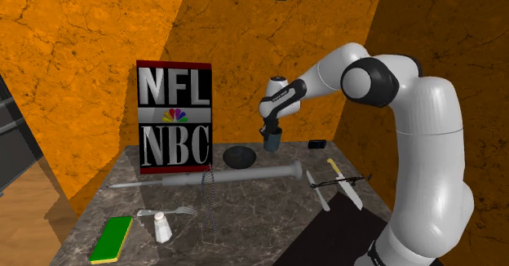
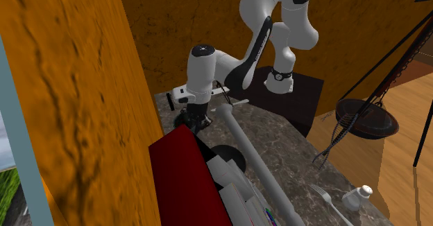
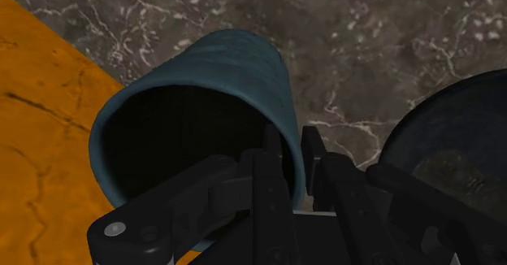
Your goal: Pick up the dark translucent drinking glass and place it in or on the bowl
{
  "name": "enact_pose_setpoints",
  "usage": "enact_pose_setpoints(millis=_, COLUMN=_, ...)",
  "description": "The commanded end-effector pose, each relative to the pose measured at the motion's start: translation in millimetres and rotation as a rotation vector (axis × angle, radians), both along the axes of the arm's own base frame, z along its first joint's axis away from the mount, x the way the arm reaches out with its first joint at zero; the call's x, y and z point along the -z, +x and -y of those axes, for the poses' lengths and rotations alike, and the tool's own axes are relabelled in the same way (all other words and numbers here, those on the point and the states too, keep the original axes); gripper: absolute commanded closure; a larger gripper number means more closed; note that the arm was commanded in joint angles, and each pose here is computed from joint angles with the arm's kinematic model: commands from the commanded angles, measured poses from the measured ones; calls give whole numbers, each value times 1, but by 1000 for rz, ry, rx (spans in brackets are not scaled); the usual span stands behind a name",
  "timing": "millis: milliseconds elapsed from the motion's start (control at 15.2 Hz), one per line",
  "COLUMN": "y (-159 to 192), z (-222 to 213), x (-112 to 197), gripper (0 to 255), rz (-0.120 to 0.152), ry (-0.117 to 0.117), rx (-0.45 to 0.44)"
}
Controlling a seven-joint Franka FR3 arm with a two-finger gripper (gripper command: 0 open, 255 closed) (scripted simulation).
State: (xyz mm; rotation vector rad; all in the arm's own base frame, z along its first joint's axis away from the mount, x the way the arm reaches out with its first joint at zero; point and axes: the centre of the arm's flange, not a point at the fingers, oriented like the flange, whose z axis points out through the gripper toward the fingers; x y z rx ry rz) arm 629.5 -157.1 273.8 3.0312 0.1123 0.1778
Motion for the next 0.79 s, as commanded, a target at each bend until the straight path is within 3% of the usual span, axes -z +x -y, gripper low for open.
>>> enact_pose_setpoints(millis=0, y=0, z=1, x=-11, gripper=255, rz=1, ry=0, rx=0)
enact_pose_setpoints(millis=726, y=0, z=1, x=-69, gripper=255, rz=1, ry=0, rx=0)
